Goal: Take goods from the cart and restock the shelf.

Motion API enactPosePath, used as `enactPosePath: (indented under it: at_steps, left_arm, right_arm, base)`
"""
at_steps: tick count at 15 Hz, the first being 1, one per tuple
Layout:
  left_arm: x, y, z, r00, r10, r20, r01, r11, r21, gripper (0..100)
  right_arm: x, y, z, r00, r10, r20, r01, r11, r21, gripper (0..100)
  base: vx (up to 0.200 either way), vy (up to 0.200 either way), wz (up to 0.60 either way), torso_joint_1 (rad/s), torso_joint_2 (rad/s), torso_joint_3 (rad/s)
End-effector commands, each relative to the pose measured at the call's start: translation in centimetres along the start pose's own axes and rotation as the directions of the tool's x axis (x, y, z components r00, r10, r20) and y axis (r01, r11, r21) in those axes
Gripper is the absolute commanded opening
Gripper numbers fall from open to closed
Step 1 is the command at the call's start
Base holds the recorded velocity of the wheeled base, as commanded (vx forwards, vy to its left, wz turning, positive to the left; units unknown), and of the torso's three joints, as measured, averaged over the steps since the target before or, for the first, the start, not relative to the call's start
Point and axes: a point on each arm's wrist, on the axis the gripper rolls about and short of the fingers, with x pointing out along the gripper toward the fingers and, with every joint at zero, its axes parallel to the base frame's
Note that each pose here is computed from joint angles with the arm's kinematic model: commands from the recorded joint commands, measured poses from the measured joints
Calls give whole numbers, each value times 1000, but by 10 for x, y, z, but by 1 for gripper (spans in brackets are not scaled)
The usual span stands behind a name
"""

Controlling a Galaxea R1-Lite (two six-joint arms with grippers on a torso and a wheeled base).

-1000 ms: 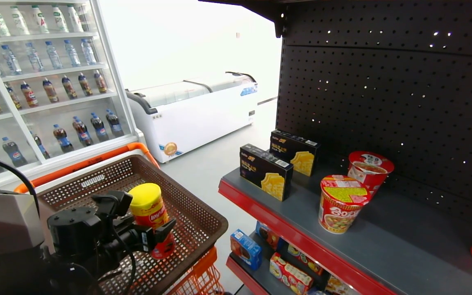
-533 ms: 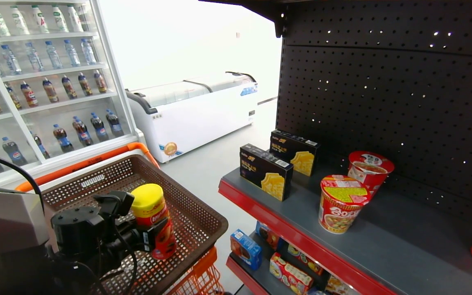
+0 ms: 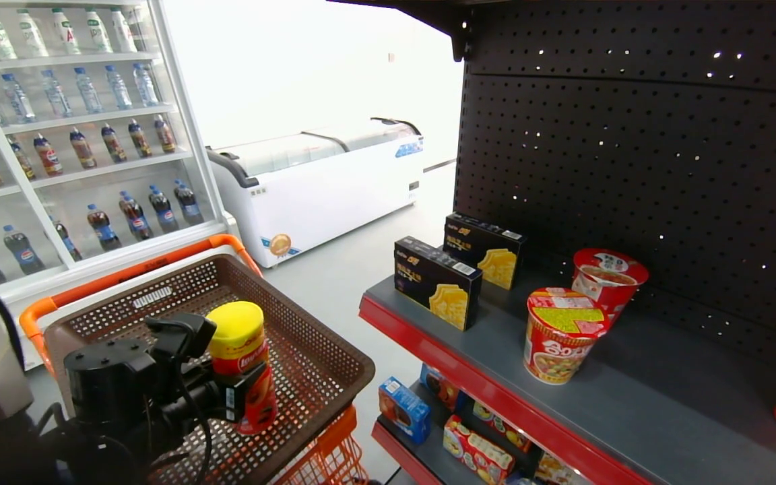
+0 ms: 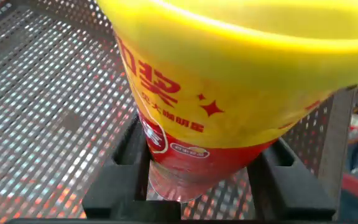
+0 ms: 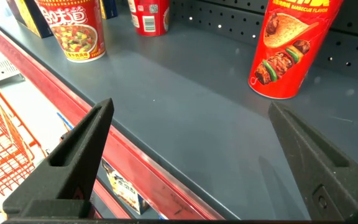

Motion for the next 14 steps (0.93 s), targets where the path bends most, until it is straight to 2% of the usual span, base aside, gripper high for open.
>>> enactPosePath:
  at_steps: [1, 3, 5, 6, 7, 8, 12, 14]
  left_arm:
    - [-38, -5, 22, 999, 9, 51, -11, 999, 41, 0]
    - [-64, -10, 34, 996, -33, 78, 30, 999, 44, 0]
    - [-81, -10, 38, 996, -27, 90, 22, 998, 52, 0]
    - [-86, -8, 40, 994, 4, 107, -10, 998, 60, 0]
    - [-88, -7, 42, 992, 28, 119, -38, 996, 83, 0]
    - [-93, -3, 47, 986, 57, 157, -80, 986, 143, 0]
    - [-96, -9, 56, 984, 7, 178, -35, 987, 154, 0]
    - [-98, -9, 60, 983, 3, 183, -28, 990, 138, 0]
  right_arm:
    - [0, 0, 0, 1000, 0, 0, 0, 1000, 0, 100]
    - [0, 0, 0, 1000, 0, 0, 0, 1000, 0, 100]
    - [0, 0, 0, 1000, 0, 2, 0, 1000, 0, 100]
    - [0, 0, 0, 1000, 0, 2, 0, 1000, 0, 100]
    - [0, 0, 0, 1000, 0, -1, 0, 1000, 0, 100]
    - [0, 0, 0, 1000, 0, 2, 0, 1000, 0, 100]
    - [0, 0, 0, 1000, 0, 2, 0, 1000, 0, 100]
    - [0, 0, 0, 1000, 0, 2, 0, 1000, 0, 100]
  base:
    - [0, 0, 0, 0, 0, 0]
    - [0, 0, 0, 0, 0, 0]
    - [0, 0, 0, 0, 0, 0]
    - [0, 0, 0, 0, 0, 0]
    - [0, 0, 0, 0, 0, 0]
    - [0, 0, 0, 0, 0, 0]
    - [0, 0, 0, 0, 0, 0]
    - [0, 0, 0, 0, 0, 0]
